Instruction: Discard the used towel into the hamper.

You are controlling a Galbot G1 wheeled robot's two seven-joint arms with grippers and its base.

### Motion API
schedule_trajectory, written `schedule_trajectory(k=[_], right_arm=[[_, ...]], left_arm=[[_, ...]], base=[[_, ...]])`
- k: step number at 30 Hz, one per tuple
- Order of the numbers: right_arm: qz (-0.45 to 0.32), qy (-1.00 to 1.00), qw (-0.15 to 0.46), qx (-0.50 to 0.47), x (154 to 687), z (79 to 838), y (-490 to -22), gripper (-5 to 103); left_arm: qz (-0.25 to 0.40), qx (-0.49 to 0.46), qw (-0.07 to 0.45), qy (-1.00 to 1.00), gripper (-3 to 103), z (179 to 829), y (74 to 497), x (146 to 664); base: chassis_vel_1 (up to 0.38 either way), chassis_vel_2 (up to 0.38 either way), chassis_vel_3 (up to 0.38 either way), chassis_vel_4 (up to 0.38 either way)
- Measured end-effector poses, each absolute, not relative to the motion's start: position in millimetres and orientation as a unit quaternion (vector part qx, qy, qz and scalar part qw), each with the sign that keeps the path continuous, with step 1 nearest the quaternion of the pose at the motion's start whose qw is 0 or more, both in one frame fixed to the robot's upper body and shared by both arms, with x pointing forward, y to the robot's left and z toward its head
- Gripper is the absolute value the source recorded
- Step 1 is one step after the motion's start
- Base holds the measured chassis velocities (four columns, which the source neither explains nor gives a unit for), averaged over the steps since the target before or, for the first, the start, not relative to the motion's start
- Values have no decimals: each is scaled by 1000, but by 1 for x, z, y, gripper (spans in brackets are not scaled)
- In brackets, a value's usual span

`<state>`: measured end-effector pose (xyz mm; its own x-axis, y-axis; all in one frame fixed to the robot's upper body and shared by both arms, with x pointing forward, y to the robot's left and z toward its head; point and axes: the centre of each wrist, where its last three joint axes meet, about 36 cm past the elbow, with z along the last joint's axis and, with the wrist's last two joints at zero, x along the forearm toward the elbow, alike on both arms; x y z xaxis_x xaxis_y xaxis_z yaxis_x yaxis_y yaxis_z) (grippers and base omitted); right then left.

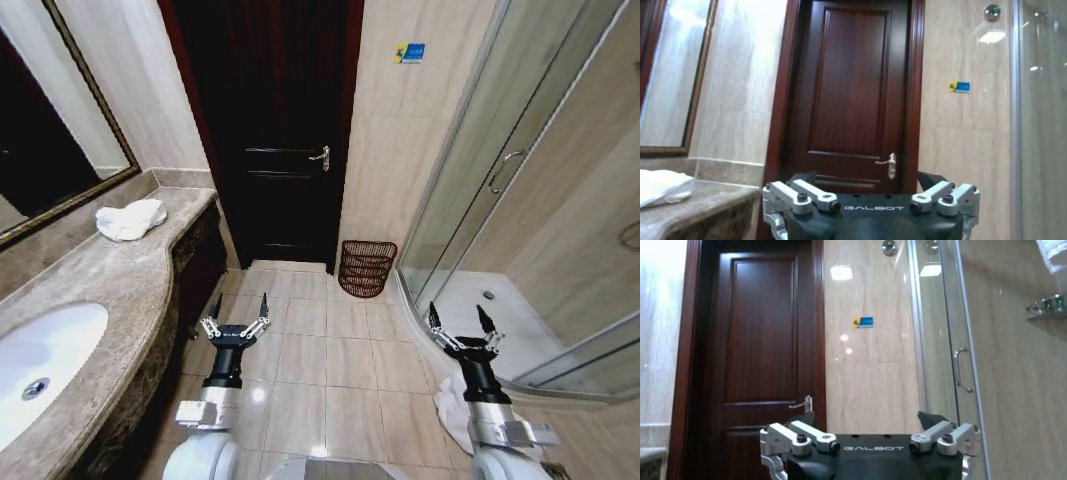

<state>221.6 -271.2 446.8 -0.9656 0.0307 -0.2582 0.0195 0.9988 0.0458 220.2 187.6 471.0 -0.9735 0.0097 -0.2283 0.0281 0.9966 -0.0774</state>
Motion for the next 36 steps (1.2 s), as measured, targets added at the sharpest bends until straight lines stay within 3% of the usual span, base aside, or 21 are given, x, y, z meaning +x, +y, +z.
schedule_trajectory(k=[36], right_arm=[[41, 984, 171, 5, 224, 453, -246, 100]], left_arm=[[-14, 20, 127, 992, 100, 493, 174, 204]], base=[[0, 0, 0, 0]])
